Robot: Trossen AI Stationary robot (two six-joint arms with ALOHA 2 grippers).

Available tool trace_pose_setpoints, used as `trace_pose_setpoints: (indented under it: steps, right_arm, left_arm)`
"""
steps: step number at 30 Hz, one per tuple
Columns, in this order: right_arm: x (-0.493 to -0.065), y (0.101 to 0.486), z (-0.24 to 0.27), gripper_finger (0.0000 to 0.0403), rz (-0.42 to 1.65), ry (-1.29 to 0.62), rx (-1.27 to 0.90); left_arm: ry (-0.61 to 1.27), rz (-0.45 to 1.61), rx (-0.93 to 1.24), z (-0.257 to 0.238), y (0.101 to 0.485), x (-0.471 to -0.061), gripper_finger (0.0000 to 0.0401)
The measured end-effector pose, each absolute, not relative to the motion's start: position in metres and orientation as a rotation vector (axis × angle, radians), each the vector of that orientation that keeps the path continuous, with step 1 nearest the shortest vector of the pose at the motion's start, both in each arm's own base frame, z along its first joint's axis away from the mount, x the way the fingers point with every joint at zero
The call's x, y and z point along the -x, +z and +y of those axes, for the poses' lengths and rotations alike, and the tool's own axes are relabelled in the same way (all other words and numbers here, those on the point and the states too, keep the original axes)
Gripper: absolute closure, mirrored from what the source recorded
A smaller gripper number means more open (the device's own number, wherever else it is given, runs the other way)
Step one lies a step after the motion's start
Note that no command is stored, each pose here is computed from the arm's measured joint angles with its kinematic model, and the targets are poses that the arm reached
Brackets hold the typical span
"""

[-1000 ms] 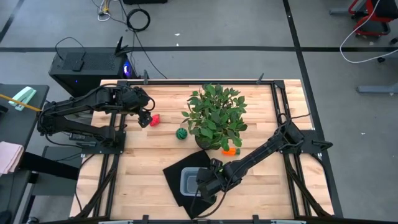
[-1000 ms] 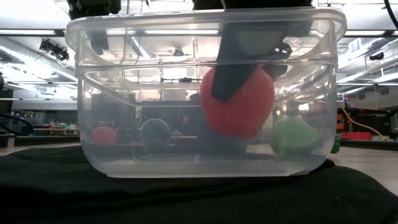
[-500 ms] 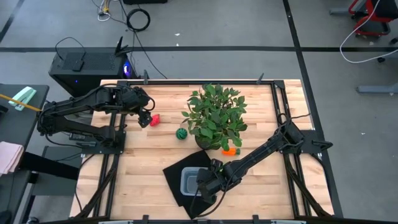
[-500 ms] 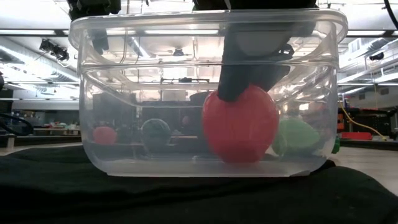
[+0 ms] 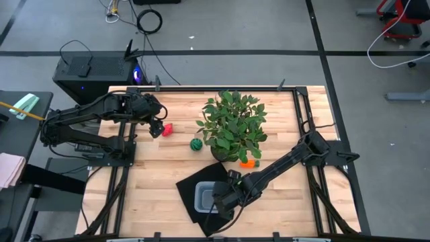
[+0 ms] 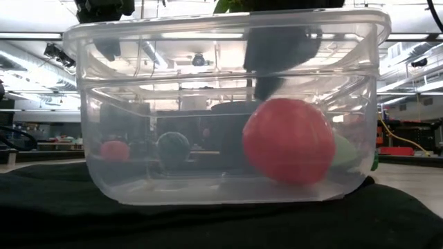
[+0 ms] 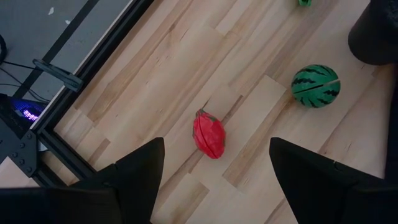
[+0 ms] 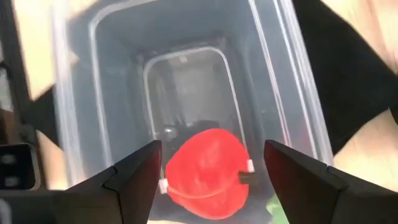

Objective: Pick and placing Produce into tupperware
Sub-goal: Put the orange carrot into the transparent bin

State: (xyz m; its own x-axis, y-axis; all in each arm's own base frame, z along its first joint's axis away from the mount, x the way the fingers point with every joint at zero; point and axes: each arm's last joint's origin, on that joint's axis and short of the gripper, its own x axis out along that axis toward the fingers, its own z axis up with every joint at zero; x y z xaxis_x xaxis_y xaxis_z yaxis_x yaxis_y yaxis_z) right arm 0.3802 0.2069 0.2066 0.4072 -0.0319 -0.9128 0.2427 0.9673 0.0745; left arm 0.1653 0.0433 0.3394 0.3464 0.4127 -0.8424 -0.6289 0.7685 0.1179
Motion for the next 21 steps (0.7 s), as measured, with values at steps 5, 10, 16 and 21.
trace_pose_setpoints:
  steps: [5,10,16,21]
  right_arm:
    - [-0.378,0.225,0.206,0.0117,1.159,-0.200,-0.165]
    - [-0.362,0.250,0.210,0.0123,1.128,-0.326,-0.122]
    - [-0.322,0.269,0.221,0.0135,1.011,-0.480,-0.200]
    - [-0.289,0.280,0.228,0.0141,0.927,-0.507,-0.334]
  left_arm:
    - [0.685,1.010,0.244,0.043,0.339,-0.165,0.0103]
    - [0.684,1.011,0.244,0.043,0.339,-0.165,0.0103]
    - [0.684,1.010,0.244,0.043,0.339,-0.165,0.0103]
    - [0.684,1.010,0.243,0.043,0.339,-0.165,0.0103]
